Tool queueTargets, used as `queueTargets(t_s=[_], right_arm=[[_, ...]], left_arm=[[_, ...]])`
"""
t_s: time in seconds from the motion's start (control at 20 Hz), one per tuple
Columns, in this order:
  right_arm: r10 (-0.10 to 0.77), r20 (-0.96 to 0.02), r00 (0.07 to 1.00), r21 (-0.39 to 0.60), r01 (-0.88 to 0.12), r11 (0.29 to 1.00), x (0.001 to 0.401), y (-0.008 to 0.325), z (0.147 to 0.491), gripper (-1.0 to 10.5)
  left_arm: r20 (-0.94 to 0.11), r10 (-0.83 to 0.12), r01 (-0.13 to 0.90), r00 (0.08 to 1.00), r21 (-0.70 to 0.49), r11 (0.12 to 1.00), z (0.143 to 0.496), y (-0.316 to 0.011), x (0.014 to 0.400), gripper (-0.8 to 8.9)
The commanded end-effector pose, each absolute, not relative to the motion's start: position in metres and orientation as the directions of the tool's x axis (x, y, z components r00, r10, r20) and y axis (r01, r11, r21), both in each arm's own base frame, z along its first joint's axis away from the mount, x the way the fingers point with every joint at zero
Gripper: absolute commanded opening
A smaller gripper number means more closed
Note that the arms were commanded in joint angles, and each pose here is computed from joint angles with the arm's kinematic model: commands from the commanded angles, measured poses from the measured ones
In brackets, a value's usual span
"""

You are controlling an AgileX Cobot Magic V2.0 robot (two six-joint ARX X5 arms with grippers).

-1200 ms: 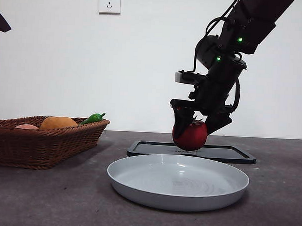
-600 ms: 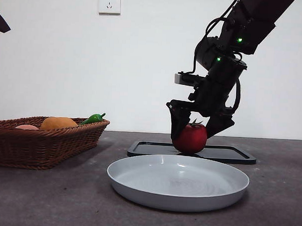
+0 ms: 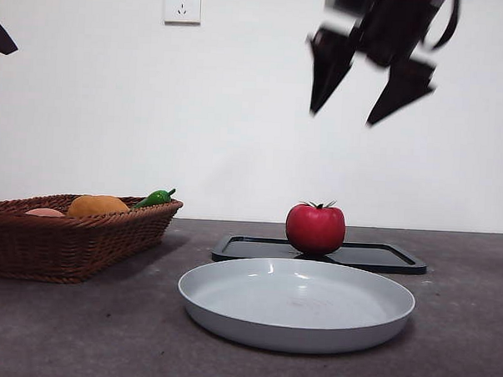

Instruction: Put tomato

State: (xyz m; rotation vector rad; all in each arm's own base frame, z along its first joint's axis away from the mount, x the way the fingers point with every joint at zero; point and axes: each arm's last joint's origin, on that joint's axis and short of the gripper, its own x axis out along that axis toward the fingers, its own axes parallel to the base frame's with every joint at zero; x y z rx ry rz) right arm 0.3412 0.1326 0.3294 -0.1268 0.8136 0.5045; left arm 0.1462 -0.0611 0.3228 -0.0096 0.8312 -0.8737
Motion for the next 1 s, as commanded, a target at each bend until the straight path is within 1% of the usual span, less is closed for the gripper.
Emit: queueTargets(t_s=[0.05, 0.15, 0.3, 0.6, 0.7, 0.85, 1.0], right_arm=[[0.399, -0.696, 0.597, 0.089, -0.48, 0.873, 0.312, 0.124, 0.364, 5.2], [0.434, -0.69, 0.579, 0.114, -0.506, 0.855, 0.285, 0.116, 0.381, 5.2], [0.463, -0.673, 0.577, 0.119, -0.533, 0.838, 0.25, 0.109, 0.384, 5.2], [0.511, -0.673, 0.535, 0.15, -0.578, 0.802, 0.173, 0.095, 0.35, 5.2], [0.539, -0.662, 0.521, 0.17, -0.596, 0.785, 0.152, 0.091, 0.342, 5.2], [0.596, -0.635, 0.492, 0.216, -0.628, 0.748, 0.127, 0.085, 0.333, 5.2], [0.613, -0.626, 0.482, 0.224, -0.642, 0.733, 0.113, 0.08, 0.327, 5.2]], left_arm=[[-0.625, -0.69, 0.692, 0.365, -0.313, 0.65, 0.329, -0.062, 0.147, 5.31], [-0.625, -0.69, 0.692, 0.365, -0.313, 0.65, 0.329, -0.062, 0.147, 5.31], [-0.625, -0.69, 0.692, 0.364, -0.314, 0.65, 0.329, -0.062, 0.147, 5.31], [-0.625, -0.69, 0.692, 0.365, -0.314, 0.65, 0.329, -0.062, 0.147, 5.31], [-0.625, -0.69, 0.692, 0.365, -0.314, 0.65, 0.329, -0.062, 0.147, 5.31], [-0.625, -0.69, 0.692, 0.365, -0.314, 0.65, 0.329, -0.062, 0.147, 5.31], [-0.625, -0.69, 0.692, 0.364, -0.314, 0.65, 0.329, -0.062, 0.147, 5.31]])
